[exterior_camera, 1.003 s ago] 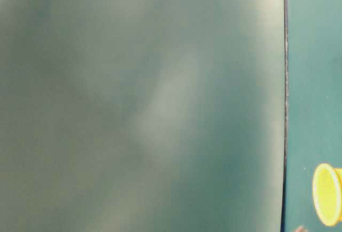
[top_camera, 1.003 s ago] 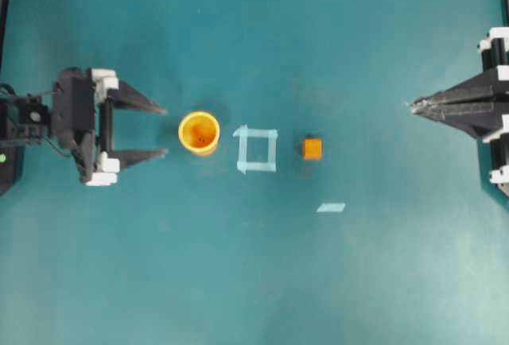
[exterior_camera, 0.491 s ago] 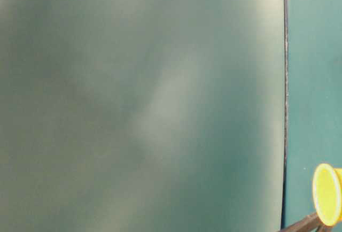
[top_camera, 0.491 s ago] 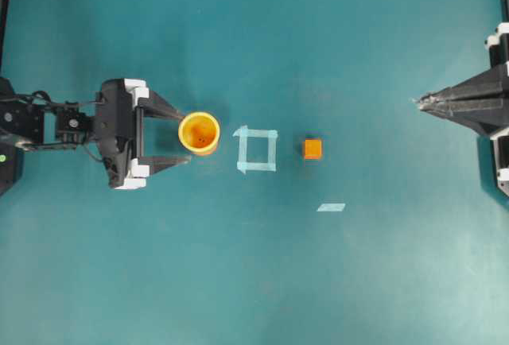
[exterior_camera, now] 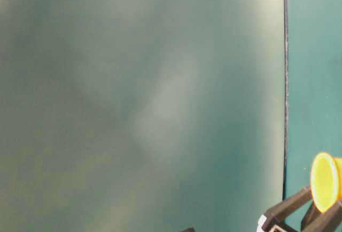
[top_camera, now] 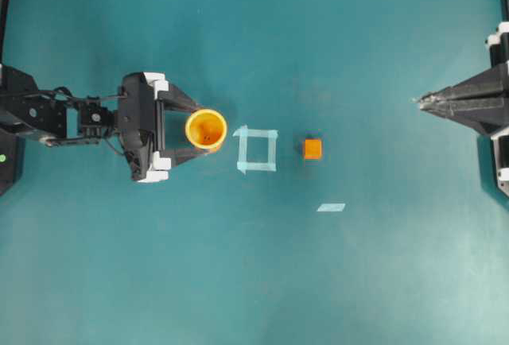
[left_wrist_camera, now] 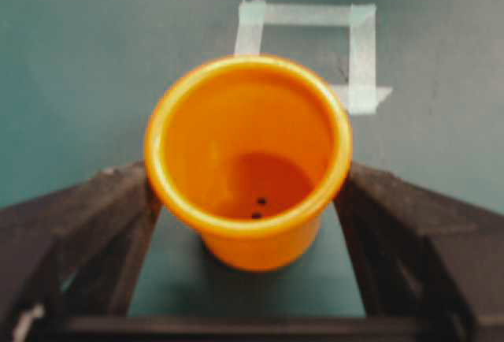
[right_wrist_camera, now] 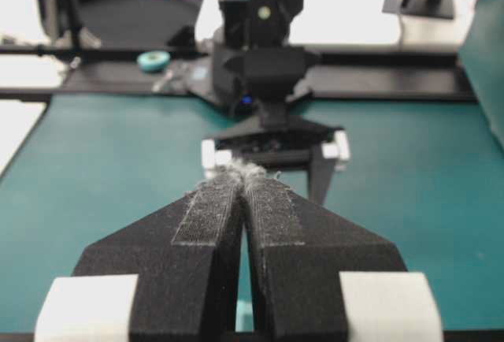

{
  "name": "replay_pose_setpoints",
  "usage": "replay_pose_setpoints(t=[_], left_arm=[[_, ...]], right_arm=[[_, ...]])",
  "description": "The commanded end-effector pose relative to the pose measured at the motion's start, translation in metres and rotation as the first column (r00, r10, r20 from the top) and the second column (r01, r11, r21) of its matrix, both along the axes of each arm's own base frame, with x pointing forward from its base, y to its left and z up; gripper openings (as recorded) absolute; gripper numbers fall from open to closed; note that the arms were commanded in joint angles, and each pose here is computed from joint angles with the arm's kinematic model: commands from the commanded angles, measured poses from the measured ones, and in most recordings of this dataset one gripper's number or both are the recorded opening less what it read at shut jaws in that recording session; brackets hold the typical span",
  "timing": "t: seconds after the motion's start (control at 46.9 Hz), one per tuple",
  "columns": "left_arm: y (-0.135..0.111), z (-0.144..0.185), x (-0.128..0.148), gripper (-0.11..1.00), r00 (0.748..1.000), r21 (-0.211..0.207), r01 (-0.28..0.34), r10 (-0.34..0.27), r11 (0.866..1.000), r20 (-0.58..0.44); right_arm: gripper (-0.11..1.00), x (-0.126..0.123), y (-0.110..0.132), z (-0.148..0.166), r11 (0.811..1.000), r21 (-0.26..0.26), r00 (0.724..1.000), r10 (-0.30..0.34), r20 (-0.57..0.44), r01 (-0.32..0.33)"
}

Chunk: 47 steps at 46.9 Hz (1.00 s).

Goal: Move the cup forward with left arm.
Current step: 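Close the left gripper on the cup and drag it toward the front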

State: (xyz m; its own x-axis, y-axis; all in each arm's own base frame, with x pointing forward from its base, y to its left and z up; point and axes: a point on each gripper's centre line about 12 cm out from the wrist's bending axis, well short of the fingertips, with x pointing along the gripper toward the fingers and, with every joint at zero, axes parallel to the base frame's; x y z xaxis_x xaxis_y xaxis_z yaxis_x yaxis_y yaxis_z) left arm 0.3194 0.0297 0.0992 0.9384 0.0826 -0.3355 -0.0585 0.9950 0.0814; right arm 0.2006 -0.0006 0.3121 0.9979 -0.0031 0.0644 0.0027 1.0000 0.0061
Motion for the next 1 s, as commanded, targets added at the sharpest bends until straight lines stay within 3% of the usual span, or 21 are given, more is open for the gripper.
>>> replay_pose_setpoints(t=[0.0, 0.235, 0.405, 0.64, 0.981], left_arm=[[0.000, 0.008, 0.008, 0.78, 0.999, 0.005, 0.003, -0.004, 1.000, 0.035], [-0.001, 0.006, 0.011, 0.76, 1.000, 0.004, 0.008, -0.008, 1.000, 0.023], [-0.002, 0.004, 0.010, 0.65, 1.000, 0.003, 0.011, -0.011, 1.000, 0.014], [-0.005, 0.005, 0.009, 0.65, 1.000, 0.004, 0.020, -0.020, 1.000, 0.015], [-0.028, 0.009, 0.010, 0.65, 0.995, 0.008, 0.089, -0.090, 0.996, 0.042]], right_arm=[[-0.01, 0.001, 0.000, 0.013, 1.000, 0.000, 1.000, -0.001, 0.028, 0.001], [-0.01, 0.001, 0.000, 0.012, 1.000, 0.000, 1.000, 0.000, 0.014, 0.000], [-0.01, 0.001, 0.000, 0.011, 1.000, 0.000, 1.000, 0.000, 0.008, 0.000], [-0.01, 0.001, 0.000, 0.013, 1.000, 0.001, 1.000, 0.000, 0.011, 0.000], [-0.01, 0.001, 0.000, 0.013, 1.000, 0.003, 1.000, 0.000, 0.012, 0.000]])
